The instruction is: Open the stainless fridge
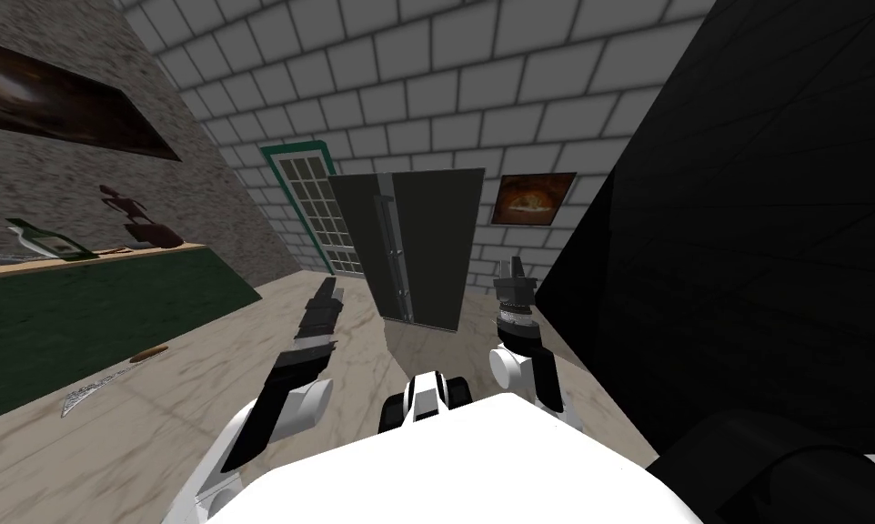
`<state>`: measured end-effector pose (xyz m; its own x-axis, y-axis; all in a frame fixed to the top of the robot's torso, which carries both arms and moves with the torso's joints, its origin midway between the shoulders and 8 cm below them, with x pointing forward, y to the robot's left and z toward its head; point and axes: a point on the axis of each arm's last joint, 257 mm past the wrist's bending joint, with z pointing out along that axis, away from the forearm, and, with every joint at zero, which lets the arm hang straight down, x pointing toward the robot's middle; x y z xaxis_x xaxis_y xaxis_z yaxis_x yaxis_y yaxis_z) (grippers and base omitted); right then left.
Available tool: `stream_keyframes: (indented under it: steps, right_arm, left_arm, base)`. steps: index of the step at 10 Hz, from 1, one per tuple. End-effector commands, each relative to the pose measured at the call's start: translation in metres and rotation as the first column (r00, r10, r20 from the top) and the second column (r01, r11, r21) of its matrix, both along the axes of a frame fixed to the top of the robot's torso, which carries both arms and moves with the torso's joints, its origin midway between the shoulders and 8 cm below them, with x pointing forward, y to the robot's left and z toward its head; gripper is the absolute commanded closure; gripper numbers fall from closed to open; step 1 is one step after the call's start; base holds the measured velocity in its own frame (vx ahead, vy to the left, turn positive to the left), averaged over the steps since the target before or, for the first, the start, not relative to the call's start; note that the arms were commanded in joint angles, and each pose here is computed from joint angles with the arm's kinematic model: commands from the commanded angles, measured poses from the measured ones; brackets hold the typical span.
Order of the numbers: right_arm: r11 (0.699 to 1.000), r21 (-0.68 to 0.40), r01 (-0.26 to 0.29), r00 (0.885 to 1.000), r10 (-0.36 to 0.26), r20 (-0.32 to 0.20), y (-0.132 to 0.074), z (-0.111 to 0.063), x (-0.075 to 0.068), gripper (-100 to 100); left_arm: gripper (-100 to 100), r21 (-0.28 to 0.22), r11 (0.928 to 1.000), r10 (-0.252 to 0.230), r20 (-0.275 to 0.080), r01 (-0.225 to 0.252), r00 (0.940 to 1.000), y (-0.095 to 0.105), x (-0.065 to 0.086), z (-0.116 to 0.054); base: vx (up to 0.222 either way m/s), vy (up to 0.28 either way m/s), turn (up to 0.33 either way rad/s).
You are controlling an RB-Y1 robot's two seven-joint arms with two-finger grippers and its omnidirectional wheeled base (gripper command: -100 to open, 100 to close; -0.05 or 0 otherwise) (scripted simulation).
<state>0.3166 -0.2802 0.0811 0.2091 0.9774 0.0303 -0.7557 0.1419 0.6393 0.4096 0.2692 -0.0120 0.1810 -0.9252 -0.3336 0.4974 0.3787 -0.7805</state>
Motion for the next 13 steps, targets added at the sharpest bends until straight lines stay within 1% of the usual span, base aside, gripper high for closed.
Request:
stream_keyframes:
  steps: [1, 2, 3, 4, 5, 6, 7, 8, 9, 10, 11, 12, 13]
  right_arm:
    - [1.000, 0.000, 0.000, 1.000, 0.000, 0.000, 0.000, 0.000, 0.000, 0]
    - [1.000, 0.000, 0.000, 1.000, 0.000, 0.000, 0.000, 0.000, 0.000, 0]
    - [1.000, 0.000, 0.000, 1.000, 0.000, 0.000, 0.000, 0.000, 0.000, 0]
    - [1.000, 0.000, 0.000, 1.000, 0.000, 0.000, 0.000, 0.000, 0.000, 0]
    - [1.000, 0.000, 0.000, 1.000, 0.000, 0.000, 0.000, 0.000, 0.000, 0]
    - [1.000, 0.000, 0.000, 1.000, 0.000, 0.000, 0.000, 0.000, 0.000, 0]
    - [1.000, 0.000, 0.000, 1.000, 0.000, 0.000, 0.000, 0.000, 0.000, 0]
    - [1.000, 0.000, 0.000, 1.000, 0.000, 0.000, 0.000, 0.000, 0.000, 0]
    - [1.000, 0.000, 0.000, 1.000, 0.000, 0.000, 0.000, 0.000, 0.000, 0]
    - [1.000, 0.000, 0.000, 1.000, 0.000, 0.000, 0.000, 0.000, 0.000, 0]
    - [1.000, 0.000, 0.000, 1.000, 0.000, 0.000, 0.000, 0.000, 0.000, 0]
    - [1.000, 0.000, 0.000, 1.000, 0.000, 0.000, 0.000, 0.000, 0.000, 0]
    - [1.000, 0.000, 0.000, 1.000, 0.000, 0.000, 0.000, 0.000, 0.000, 0]
  left_arm:
    - [-100, -0.004, 0.9996, -0.027, -0.013, 0.026, 0.9996, -0.010, 0.016, 0.006]
    - [-100, -0.008, 0.9989, -0.047, -0.028, 0.047, 0.9985, -0.017, 0.027, 0.007]
    - [-100, -0.009, 0.9988, -0.049, -0.024, 0.049, 0.9985, -0.019, 0.030, 0.011]
    - [-100, -0.014, 0.9975, -0.070, -0.040, 0.069, 0.9968, -0.027, 0.041, 0.012]
    - [-100, -0.014, 0.9973, -0.073, -0.036, 0.072, 0.9967, -0.028, 0.044, 0.016]
    - [-100, -0.019, 0.9955, -0.093, -0.051, 0.092, 0.9943, -0.037, 0.054, 0.018]
    - [-100, -0.019, 0.9952, -0.097, -0.049, 0.096, 0.9941, -0.039, 0.058, 0.024]
    - [-100, -0.024, 0.9928, -0.118, -0.061, 0.117, 0.9911, -0.049, 0.068, 0.026]
    - [-100, -0.024, 0.9925, -0.121, -0.063, 0.120, 0.9906, -0.051, 0.073, 0.032]
    - [-100, -0.030, 0.9901, -0.139, -0.085, 0.137, 0.9866, -0.060, 0.082, 0.031]
    - [-100, -0.029, 0.9894, -0.144, -0.081, 0.142, 0.9862, -0.064, 0.087, 0.040]
    - [-100, -0.033, 0.9866, -0.163, -0.103, 0.160, 0.9814, -0.073, 0.095, 0.040]
    - [-100, -0.032, 0.9860, -0.166, -0.102, 0.163, 0.9808, -0.077, 0.100, 0.047]
  base:
    - [0.025, 0.027, -0.019]
    - [0.042, 0.039, -0.030]
    - [0.040, 0.035, -0.020]
    - [0.049, 0.051, -0.034]
    - [0.046, 0.040, -0.022]
    - [0.047, 0.036, -0.031]
    - [0.040, 0.040, -0.018]
    - [0.060, 0.053, -0.037]
    - [0.051, 0.049, -0.019]
    - [0.065, 0.049, -0.034]
    - [0.050, 0.044, -0.017]
    - [0.056, 0.057, -0.031]
    - [0.055, 0.055, -0.020]
